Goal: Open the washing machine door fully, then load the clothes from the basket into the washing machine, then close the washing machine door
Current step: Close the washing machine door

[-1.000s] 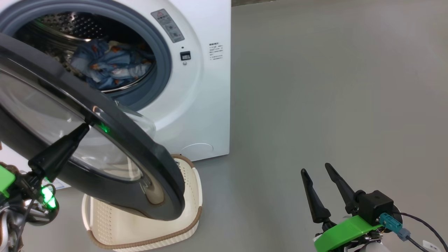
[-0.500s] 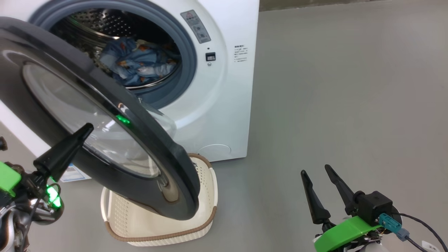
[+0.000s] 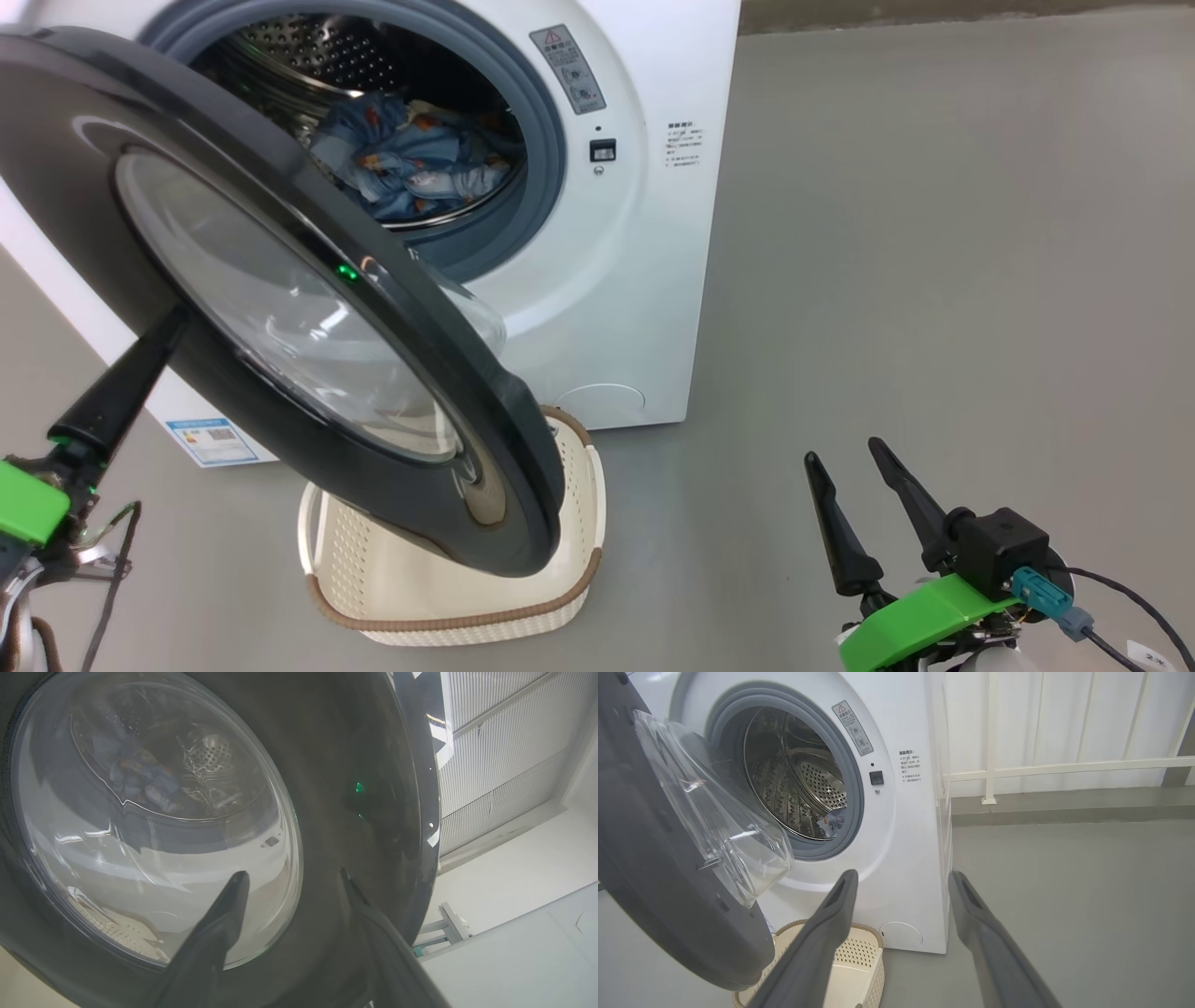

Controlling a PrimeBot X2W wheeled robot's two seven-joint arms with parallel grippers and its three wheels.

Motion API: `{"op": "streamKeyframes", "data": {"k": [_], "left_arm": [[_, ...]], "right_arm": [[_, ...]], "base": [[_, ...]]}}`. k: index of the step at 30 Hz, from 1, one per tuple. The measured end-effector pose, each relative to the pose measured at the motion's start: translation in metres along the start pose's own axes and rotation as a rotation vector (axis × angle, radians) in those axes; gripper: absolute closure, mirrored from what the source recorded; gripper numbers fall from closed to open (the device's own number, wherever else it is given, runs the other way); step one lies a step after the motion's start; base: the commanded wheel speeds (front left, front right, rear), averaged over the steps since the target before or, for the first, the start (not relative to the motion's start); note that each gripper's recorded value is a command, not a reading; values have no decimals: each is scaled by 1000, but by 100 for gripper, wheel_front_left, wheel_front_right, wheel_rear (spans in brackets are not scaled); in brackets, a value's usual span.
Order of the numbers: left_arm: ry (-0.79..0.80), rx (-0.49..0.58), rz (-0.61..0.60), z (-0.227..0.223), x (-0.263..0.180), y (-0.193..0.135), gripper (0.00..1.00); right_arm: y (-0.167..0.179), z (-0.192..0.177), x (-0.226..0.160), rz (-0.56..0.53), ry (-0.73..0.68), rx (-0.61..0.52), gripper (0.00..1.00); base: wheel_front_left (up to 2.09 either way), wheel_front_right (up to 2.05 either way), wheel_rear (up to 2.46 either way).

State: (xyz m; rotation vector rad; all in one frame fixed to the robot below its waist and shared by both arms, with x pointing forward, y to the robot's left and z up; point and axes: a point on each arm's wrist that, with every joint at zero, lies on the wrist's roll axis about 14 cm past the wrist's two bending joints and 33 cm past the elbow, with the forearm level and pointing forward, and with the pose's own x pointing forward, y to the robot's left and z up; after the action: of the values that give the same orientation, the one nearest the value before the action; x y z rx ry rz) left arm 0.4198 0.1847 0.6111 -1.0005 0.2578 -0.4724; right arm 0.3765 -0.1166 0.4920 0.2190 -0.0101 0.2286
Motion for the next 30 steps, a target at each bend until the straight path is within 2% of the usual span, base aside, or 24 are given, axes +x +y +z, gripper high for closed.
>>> {"op": "streamKeyframes", "data": {"k": [8, 14, 22, 30], "left_arm": [[-114, 179, 56, 16, -13, 7, 0], [-214, 414, 140, 26, -27, 13, 0], [-339, 618, 167, 19, -43, 20, 0], [-383, 699, 221, -1, -61, 50, 0]], "right_arm": [[4, 3, 0, 11, -8, -3, 0], [3, 5, 0, 8, -15, -4, 0], [2, 8, -1, 5, -22, -5, 0], [1, 9, -1, 2, -25, -8, 0]], "base": [[0, 0, 0], [0, 0, 0], [0, 0, 0], [0, 0, 0]]}}
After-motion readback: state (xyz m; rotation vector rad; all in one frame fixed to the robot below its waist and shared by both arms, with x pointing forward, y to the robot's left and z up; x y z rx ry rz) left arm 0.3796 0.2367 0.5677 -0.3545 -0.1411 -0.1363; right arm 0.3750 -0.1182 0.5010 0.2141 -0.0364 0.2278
